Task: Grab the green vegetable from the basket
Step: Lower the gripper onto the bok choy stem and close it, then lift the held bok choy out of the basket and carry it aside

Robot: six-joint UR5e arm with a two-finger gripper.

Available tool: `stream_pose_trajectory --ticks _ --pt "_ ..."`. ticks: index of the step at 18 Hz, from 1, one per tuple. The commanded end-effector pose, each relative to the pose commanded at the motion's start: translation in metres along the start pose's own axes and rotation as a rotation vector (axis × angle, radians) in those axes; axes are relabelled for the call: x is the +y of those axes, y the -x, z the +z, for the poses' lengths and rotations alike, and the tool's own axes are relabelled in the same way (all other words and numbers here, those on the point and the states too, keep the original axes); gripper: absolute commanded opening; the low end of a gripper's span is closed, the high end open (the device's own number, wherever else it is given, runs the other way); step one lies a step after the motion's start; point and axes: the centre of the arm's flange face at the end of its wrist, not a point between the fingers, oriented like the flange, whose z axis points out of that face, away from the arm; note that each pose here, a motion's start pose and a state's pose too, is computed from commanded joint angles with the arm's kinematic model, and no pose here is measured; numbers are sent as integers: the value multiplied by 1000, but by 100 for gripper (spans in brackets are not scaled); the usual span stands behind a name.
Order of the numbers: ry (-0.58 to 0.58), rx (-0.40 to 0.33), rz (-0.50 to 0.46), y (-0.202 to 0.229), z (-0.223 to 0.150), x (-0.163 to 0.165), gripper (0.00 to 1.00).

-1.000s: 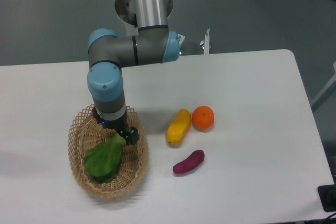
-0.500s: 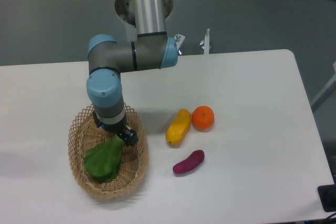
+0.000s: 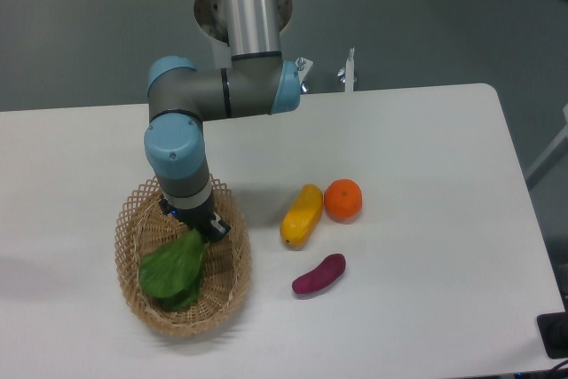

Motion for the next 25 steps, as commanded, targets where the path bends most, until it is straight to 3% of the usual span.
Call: stream_pose_trajectory --ticks 6,15,17,25 --pt "-59 -45 -6 8 -43 0 31" --pt "-179 -129 -34 70 -121 22 31" --pt "-199 -160 -36 90 -141 41 31" --pt "-130 -181 30 174 -154 144 31"
